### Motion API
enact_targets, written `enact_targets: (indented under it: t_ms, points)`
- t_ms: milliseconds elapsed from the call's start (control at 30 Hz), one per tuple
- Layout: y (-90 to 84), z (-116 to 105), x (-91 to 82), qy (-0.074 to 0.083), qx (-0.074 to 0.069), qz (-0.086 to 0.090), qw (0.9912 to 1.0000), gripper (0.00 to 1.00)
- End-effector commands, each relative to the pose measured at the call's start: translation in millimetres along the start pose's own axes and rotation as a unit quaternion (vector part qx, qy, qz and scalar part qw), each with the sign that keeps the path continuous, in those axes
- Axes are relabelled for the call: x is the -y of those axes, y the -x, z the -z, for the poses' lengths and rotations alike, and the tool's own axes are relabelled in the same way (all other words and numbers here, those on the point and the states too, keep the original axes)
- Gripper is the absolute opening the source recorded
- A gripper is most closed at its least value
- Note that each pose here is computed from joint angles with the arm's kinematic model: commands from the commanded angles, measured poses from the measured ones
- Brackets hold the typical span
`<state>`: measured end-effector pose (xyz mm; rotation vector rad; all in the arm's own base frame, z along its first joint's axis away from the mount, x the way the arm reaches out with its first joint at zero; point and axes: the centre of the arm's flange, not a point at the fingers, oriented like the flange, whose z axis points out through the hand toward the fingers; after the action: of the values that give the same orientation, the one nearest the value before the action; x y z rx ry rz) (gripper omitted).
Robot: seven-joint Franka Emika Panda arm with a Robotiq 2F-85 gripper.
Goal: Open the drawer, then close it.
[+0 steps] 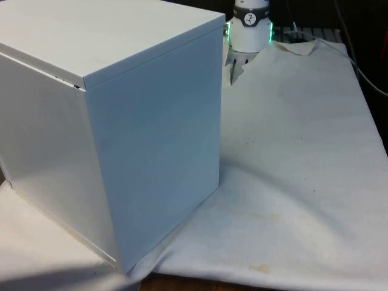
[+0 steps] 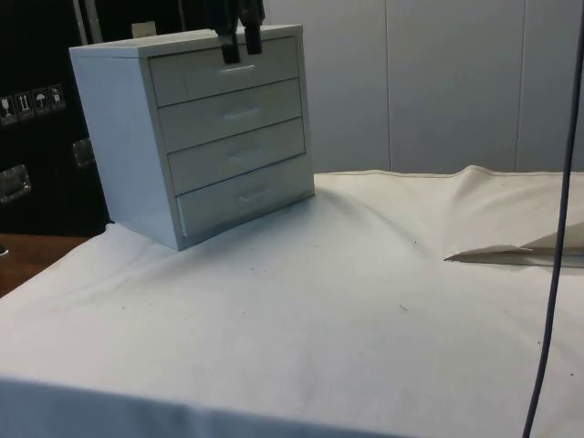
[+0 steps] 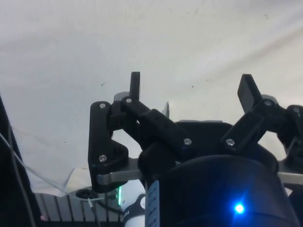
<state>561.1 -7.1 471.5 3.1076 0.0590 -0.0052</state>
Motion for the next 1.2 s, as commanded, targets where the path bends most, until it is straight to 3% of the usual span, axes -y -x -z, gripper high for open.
enact_targets:
  t_ms: [0,100,133,167,367,400,433,600,700,900,1000,1167]
  points:
    - [3.0,0.3,-2.4,0.004,-0.012,0.002,0.99992,1.0]
    - [8.9,-1.3,-8.7,0.004,-0.017,0.007,0.99981,1.0]
    - [6.8,-2.4,-5.6,0.003,-0.01,0.005,0.99993,1.0]
    - [10.0,-1.0,-10.1,0.004,-0.019,0.009,0.99977,1.0]
    - [18.5,-0.9,-22.5,0.001,-0.026,0.02,0.99946,1.0]
    - [16.7,-2.1,-20.4,-0.002,-0.018,0.018,0.99967,1.0]
    - [19.5,-1.2,-24.8,0.001,-0.027,0.021,0.99941,1.0]
    - [23.1,-1.4,-34.6,0.001,-0.033,0.034,0.99888,1.0]
    - [22.7,-2.0,-35.8,-0.002,-0.028,0.038,0.99889,1.0]
    - [23.7,-0.8,-40.4,0.003,-0.033,0.061,0.99755,1.0]
    - [23.2,-1.9,-41.4,0.0,-0.028,0.065,0.99748,1.0]
    - [24.4,-0.4,-42.8,0.004,-0.03,0.083,0.99607,1.0]
